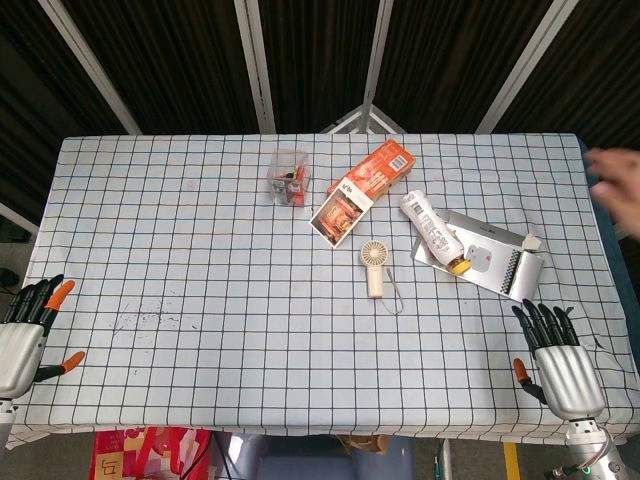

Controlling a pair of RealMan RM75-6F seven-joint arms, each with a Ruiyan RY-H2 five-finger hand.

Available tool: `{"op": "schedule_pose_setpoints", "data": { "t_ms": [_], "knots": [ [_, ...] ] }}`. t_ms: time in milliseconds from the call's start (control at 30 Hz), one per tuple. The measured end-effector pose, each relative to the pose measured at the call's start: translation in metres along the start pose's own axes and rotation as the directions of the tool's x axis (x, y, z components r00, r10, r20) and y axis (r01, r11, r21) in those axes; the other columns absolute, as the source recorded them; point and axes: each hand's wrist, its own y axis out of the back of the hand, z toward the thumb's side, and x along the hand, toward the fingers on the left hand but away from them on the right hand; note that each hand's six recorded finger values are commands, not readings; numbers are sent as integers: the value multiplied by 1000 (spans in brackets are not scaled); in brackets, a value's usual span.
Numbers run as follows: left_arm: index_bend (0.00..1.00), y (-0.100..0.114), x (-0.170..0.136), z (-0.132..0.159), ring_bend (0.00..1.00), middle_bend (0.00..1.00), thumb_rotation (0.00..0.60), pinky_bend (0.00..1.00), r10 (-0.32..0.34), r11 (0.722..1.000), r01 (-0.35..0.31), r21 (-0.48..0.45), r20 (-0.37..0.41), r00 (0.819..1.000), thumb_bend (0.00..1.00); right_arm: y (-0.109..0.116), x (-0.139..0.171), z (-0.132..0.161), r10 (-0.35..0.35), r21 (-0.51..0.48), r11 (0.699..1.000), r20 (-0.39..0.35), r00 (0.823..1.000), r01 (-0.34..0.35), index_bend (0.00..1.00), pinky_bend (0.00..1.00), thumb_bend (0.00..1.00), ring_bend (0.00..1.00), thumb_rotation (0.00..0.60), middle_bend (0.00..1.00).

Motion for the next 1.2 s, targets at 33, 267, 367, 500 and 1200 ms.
{"op": "schedule_pose_setpoints", "data": {
  "t_ms": [33, 267, 367, 500, 1200],
  "knots": [
    [0, 0, 0, 0, 0, 0, 600, 0, 0, 1000, 0, 0, 0, 1000, 14, 0, 0, 0, 0, -1, 1000, 0, 1000, 0, 0, 11, 463, 0, 600, 0],
    [0, 1, 0, 1, 0, 0, 600, 0, 3, 1000, -3, -1, 1, 1000, 14, 0, 0, 0, -1, 1, 1000, 1, 1000, 1, 0, 11, 463, 0, 600, 0],
    [0, 1, -1, 0, 0, 0, 600, 0, 3, 1000, -3, 0, 1, 1000, 14, 1, 0, 0, -5, -7, 1000, 0, 1000, 5, 0, 11, 463, 0, 600, 0],
    [0, 1, -2, 0, 0, 0, 600, 0, 2, 1000, -2, -5, -2, 1000, 14, 3, -5, 3, -16, -16, 1000, -6, 1000, 16, 0, 18, 463, 0, 600, 0],
    [0, 1, 1, -2, 0, 0, 600, 0, -17, 999, 17, -50, -5, 1000, 14, -11, -128, 88, 92, -78, 992, -130, 987, -103, 0, 849, 700, 871, 600, 788]
  ]
}}
